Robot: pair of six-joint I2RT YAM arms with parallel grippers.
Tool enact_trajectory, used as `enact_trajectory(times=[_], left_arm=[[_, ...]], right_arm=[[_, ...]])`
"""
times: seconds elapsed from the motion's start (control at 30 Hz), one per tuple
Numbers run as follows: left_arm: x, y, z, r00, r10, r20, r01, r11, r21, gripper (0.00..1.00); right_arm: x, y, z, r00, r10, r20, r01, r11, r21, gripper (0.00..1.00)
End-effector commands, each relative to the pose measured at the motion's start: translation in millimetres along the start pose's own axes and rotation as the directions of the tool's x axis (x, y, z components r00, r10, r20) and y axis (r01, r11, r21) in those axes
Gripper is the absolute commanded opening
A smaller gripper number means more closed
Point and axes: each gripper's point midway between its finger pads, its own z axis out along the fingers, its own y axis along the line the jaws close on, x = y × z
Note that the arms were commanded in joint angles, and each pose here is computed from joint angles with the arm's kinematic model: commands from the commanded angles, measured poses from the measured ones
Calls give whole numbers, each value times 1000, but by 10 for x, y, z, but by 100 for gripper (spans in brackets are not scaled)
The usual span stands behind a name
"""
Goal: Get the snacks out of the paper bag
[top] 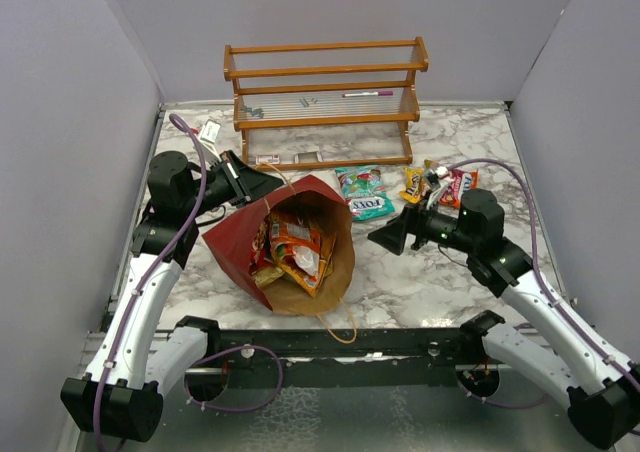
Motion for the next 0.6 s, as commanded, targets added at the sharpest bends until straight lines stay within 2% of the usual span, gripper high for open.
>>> enact_trajectory(times=[0.0,0.1,0.27,0.47,0.57], left_arm=[[-39,-69,-32,999,37,29,-38,999,25,0],[-40,-56,-37,999,26,32,-27,1000,14,0],[-46,-61,-49,999,15,33,-15,1000,1,0],[-52,-86,-76,999,21,34,-20,1000,-7,0],[-50,-87,-81,999,17,37,-17,1000,-6,0]], right_arm=[[-27,645,111,991,-133,-23,128,981,-148,85],[165,1022,272,974,-221,-49,208,959,-193,84],[400,1515,501,926,-376,-18,363,906,-219,85],[623,1504,1032,857,-516,-11,511,851,-117,85],[591,1467,1278,834,-551,27,552,833,-39,85]])
